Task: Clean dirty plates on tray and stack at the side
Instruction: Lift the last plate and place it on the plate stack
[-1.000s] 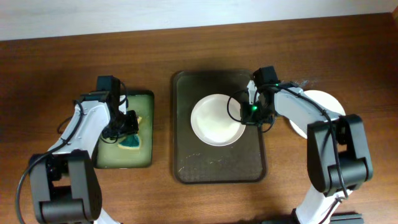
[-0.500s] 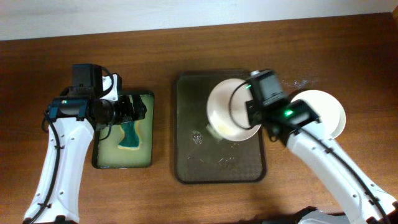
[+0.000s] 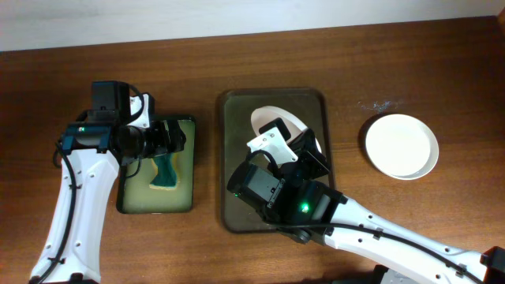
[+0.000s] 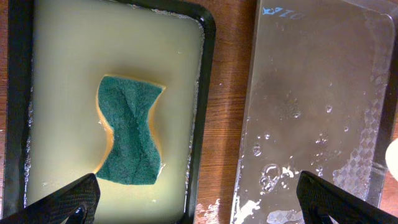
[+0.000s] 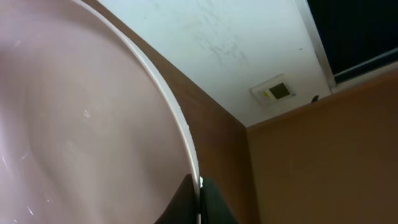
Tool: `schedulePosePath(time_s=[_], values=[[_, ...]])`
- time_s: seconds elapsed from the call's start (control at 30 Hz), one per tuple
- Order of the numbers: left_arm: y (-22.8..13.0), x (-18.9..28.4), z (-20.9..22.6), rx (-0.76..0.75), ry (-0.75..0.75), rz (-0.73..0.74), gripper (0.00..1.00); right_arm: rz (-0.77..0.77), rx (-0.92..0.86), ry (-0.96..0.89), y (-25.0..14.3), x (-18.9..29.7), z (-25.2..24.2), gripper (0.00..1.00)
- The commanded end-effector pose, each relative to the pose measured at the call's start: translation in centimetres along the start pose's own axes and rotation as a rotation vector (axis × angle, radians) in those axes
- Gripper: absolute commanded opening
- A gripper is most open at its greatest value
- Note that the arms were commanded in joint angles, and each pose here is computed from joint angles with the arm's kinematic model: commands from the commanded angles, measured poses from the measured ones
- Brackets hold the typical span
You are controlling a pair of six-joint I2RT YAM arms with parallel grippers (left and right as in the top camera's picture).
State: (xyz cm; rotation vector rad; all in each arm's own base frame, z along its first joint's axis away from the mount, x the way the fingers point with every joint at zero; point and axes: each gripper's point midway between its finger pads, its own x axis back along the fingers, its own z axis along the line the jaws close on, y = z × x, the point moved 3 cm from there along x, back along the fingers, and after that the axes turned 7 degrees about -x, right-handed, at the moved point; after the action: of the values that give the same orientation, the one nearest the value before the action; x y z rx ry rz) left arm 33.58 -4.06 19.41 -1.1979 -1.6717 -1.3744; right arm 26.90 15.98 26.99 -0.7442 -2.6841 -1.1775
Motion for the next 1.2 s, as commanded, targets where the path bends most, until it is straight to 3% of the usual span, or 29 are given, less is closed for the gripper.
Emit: schedulePosePath(time_s=[0.0,0.23,0.33,0.43,0.47,0.5,0.57,0.63,0.67,0.73,0.8,0.87,0.9,0.97,1.03,1.1,1.17], values=[[0.4,0.6,-0.4,-0.013,-0.014,-0.022,1.0,-0.02,-0.012,-0.035,0.3,0.4,-0.7,0.04],[0.4,0.6,-0.4,-0.013,-0.014,-0.022,1.0,-0.02,-0.013,-0.034,0.3,0.4,-0.7,0.04],[0.4,0.6,-0.4,-0.013,-0.014,-0.022,1.0,0.057,-0.184,0.035,-0.6,-1.3,-0.3,0.04],[0.4,0.6,-0.4,-0.013,-0.014,-0.022,1.0,0.489,-0.538,0.476,-5.7,-7.8,1.4,0.04],[0.4,0.6,-0.4,-0.013,-0.014,-0.022,0.99,0.544,-0.591,0.56,-6.5,-8.8,1.0,0.04],[0.4,0.6,-0.4,-0.013,-0.014,-0.022,1.0,0.636,-0.795,0.659,-9.0,-11.8,-2.4,0.04],[0.4,0.6,-0.4,-0.012,-0.014,-0.023,1.0,0.708,-1.136,0.535,-15.4,-15.8,-10.3,0.04],[0.4,0.6,-0.4,-0.012,-0.014,-0.023,1.0,0.769,-1.314,0.346,-21.7,-17.4,-15.4,0.04],[0.4,0.6,-0.4,-0.012,-0.014,-0.023,0.99,0.843,-1.437,0.222,-26.8,-17.8,-17.8,0.04],[0.4,0.6,-0.4,-0.012,-0.014,-0.023,1.0,0.942,-1.592,0.116,-31.5,-18.2,-18.6,0.04],[0.4,0.6,-0.4,-0.012,-0.014,-0.023,0.99,1.058,-1.631,0.167,-34.3,-19.3,-16.2,0.04],[0.4,0.6,-0.4,-0.012,-0.014,-0.023,1.0,1.056,-1.48,0.245,-32.9,-20.1,-14.4,0.04],[0.4,0.6,-0.4,-0.012,-0.014,-0.023,0.99,1.093,-1.396,0.222,-32.4,-20.2,-13.5,0.13],[0.4,0.6,-0.4,-0.012,-0.014,-0.023,0.99,1.087,-1.299,0.242,-30.7,-20.2,-12.6,0.43],[0.4,0.6,-0.4,-0.012,-0.014,-0.023,0.99,0.969,-1.278,0.324,-26.0,-19.0,-13.3,0.52],[0.4,0.6,-0.4,-0.012,-0.014,-0.023,1.0,0.711,-1.244,0.497,-18.6,-15.2,-14.7,0.52],[0.4,0.6,-0.4,-0.012,-0.014,-0.023,0.99,0.273,-1.031,0.806,-8.4,-6.4,-14.6,0.56]])
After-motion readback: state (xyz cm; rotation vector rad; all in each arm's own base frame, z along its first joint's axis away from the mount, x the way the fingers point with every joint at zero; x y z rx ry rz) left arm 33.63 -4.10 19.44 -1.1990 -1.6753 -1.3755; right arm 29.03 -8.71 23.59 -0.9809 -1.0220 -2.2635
